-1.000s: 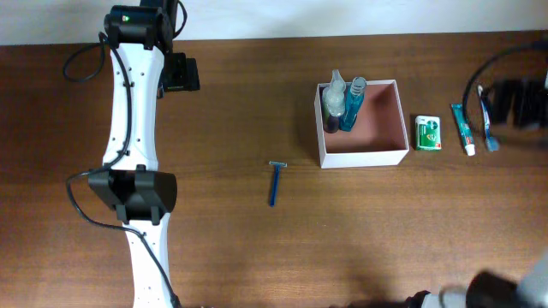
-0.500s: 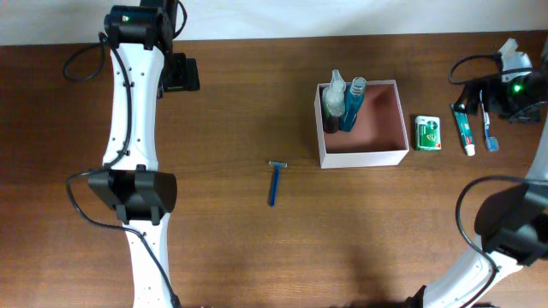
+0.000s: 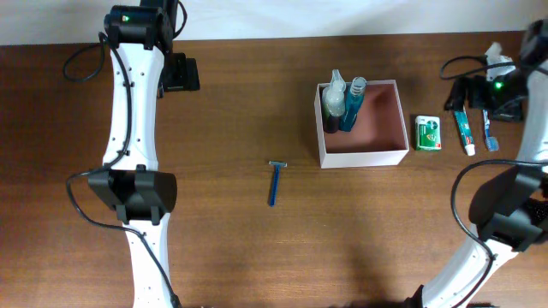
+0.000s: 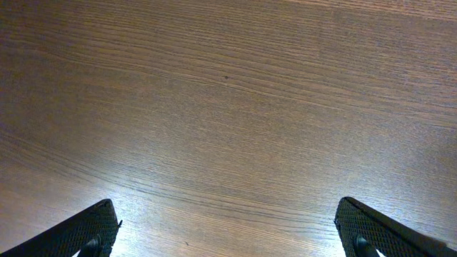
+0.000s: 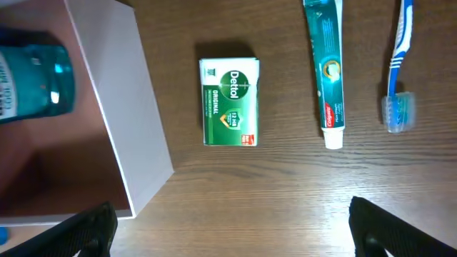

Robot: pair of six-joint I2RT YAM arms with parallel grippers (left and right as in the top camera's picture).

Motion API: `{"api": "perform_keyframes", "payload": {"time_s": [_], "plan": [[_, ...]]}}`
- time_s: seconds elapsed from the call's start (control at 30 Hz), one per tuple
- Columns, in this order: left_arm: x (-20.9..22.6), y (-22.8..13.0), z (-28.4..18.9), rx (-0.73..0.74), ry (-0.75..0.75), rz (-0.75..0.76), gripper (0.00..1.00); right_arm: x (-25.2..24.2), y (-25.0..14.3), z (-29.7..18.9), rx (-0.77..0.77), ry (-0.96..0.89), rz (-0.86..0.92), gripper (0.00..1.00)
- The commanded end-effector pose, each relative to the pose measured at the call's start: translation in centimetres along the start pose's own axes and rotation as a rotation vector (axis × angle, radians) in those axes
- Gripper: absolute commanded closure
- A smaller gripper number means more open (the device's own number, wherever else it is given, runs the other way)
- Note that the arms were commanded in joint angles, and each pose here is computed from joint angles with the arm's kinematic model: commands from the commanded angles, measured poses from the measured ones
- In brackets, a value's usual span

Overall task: Pack container
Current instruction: 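Reach the right gripper to the green Dettol soap bar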

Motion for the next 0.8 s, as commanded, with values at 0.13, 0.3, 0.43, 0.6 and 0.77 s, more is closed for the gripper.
{"api": "perform_keyframes", "payload": {"time_s": [0.13,0.3,0.43,0.6,0.77], "plan": [[0.3,0.1,-1.1,-0.028,-0.007,0.008,0.01,1.6,0.9,3.7,0.063,-0.165,-0.079,0.01],[0.3,0.1,-1.1,-0.028,-0.007,0.008,0.01,0.4,1.7,5.9,0.077,-0.251,-0.09,0.01],[0.3,0.1,-1.1,-0.028,-0.007,0.008,0.01,0.2,2.2,6.6,0.066,-0.252,-0.09,0.01],[0.3,0.1,-1.1,-0.028,-0.007,0.008,0.01,0.4,2.3,7.6,0.075,-0.231,-0.118,0.01],[0.3,0.1,-1.1,-0.028,-0.007,0.008,0.01,0.9,1.4,9.2,0.121,-0.182,-0.114,0.01]]}}
Point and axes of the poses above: each gripper's point midway between its finger pads, its own z axis out along the fingers, its own x axis along the line the jaws close on, y = z × x, the point moved 3 cm from there along -z, back along the fingers, and after that the axes turned 4 degrees about z, right-handed, at the moved point
